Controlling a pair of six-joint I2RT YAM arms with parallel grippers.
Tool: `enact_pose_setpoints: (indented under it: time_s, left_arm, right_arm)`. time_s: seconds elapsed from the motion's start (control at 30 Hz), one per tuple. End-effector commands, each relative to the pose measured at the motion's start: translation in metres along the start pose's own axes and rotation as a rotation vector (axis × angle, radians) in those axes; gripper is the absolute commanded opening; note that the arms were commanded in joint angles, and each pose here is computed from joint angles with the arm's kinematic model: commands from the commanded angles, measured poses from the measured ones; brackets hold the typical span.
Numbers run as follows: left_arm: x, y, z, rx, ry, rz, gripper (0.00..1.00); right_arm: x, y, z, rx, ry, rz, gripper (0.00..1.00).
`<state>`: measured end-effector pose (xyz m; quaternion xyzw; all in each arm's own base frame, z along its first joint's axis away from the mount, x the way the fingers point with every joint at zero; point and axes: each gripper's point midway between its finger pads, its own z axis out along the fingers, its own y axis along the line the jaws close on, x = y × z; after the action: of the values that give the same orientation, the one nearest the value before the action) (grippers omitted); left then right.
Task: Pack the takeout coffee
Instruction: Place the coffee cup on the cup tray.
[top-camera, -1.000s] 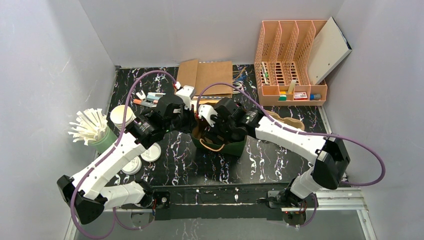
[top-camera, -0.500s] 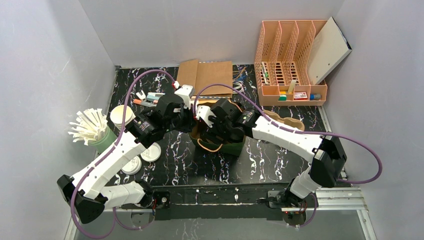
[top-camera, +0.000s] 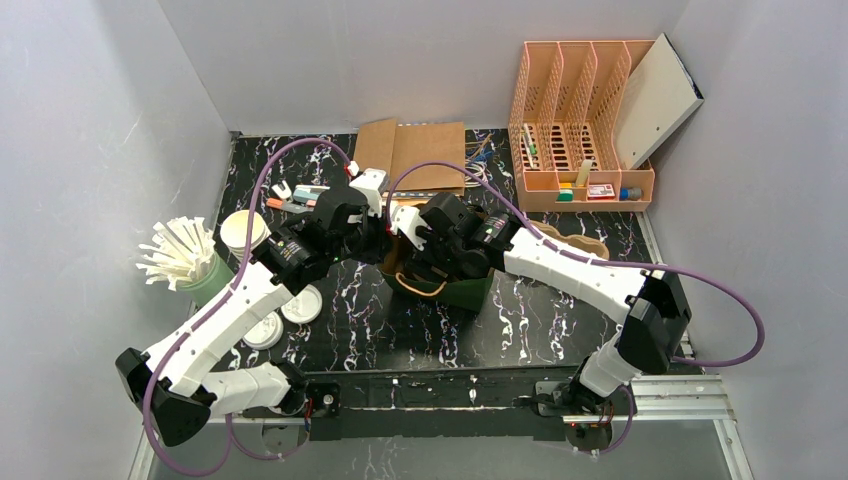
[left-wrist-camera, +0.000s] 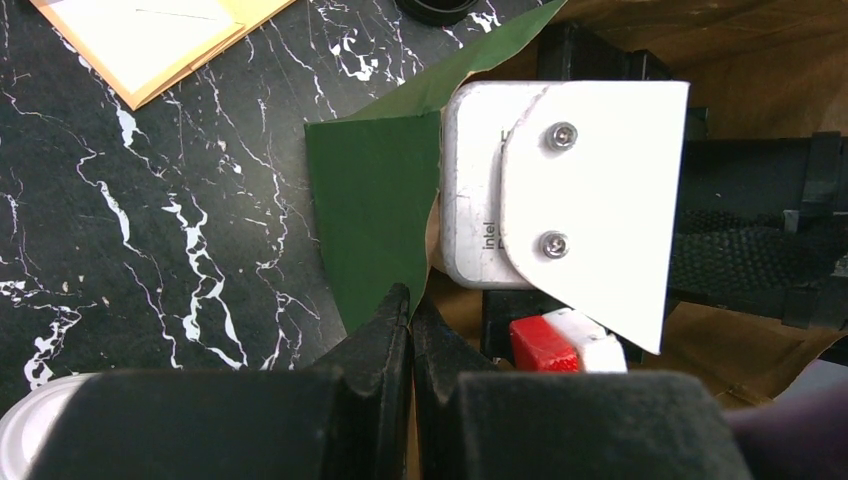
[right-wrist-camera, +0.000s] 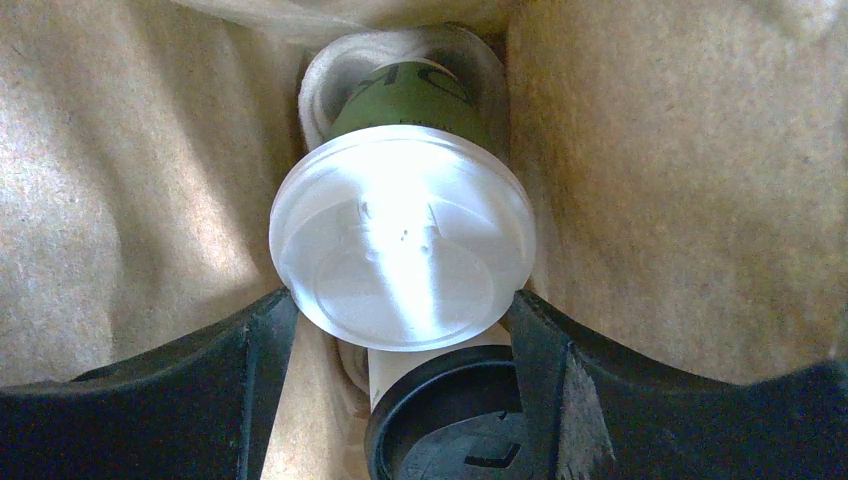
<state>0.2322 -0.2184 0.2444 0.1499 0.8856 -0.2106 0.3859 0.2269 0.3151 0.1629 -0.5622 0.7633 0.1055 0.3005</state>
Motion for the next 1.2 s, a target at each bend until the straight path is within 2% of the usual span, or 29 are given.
enact_pose_setpoints:
  time_s: [0.0,0.4,0.63,0.67,0.83,1.17]
  left_arm:
    - [0.006,-0.010,-0.002,0.054,0.033,0.022,0.00]
    - [0.006,-0.015,-0.002,0.080,0.038,0.026,0.00]
    - [0.007,-0.016,-0.001,0.090,0.042,0.029,0.00]
    - [0.006,-0.017,-0.002,0.092,0.040,0.029,0.00]
    - [0.007,-0.018,-0.001,0.098,0.041,0.033,0.00]
    - [0.007,-0.019,-0.001,0.104,0.043,0.037,0.00]
  right_arm:
    - [-0.033,-0.008,-0.010,0.026,-0.104,-0.010,0.55]
    - [-0.038,-0.010,-0.013,0.037,-0.132,-0.010,0.68]
    - [-0.043,-0.012,-0.015,0.048,-0.156,-0.008,0.82]
    - [-0.043,-0.013,-0.016,0.052,-0.158,-0.008,0.87]
    - [-0.048,-0.016,-0.019,0.069,-0.182,0.005,0.98]
    - [-0.066,-0.027,-0.036,0.101,-0.248,0.051,0.96]
